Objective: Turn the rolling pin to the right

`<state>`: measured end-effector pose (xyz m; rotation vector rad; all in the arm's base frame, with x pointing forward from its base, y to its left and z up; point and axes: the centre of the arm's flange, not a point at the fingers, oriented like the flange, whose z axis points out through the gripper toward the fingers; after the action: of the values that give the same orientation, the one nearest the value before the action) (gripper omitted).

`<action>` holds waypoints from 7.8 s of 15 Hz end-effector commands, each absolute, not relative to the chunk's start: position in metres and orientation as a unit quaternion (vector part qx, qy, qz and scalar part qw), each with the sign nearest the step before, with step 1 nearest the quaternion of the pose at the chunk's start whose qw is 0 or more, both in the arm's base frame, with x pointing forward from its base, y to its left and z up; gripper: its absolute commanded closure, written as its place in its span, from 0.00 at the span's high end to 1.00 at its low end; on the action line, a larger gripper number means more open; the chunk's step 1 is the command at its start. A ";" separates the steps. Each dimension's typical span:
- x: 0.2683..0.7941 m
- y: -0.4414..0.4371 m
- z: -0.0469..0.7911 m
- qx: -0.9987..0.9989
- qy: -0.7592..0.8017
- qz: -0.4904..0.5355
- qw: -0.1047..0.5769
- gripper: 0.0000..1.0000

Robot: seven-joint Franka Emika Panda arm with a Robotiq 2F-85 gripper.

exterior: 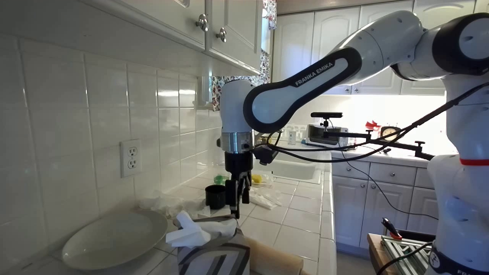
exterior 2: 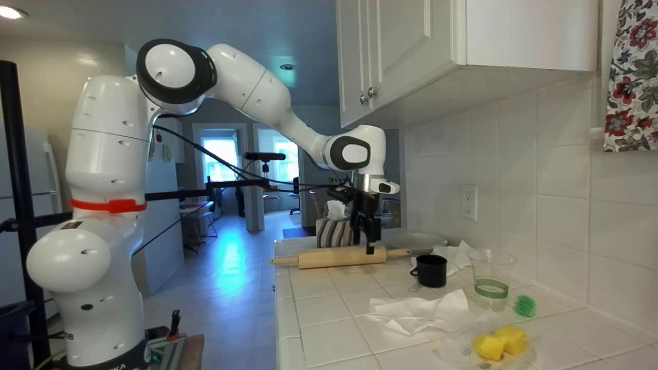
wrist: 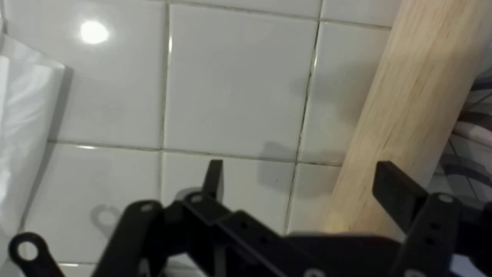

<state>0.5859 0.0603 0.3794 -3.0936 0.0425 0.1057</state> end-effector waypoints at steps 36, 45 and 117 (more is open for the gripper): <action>0.596 0.069 0.365 -0.969 0.236 0.064 -0.043 1.00; 0.554 0.039 0.365 -0.961 0.259 0.084 -0.048 1.00; 0.626 0.011 0.373 -0.981 0.190 -0.042 -0.013 1.00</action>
<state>0.6179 0.0138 0.3804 -3.1238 0.5509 -0.1202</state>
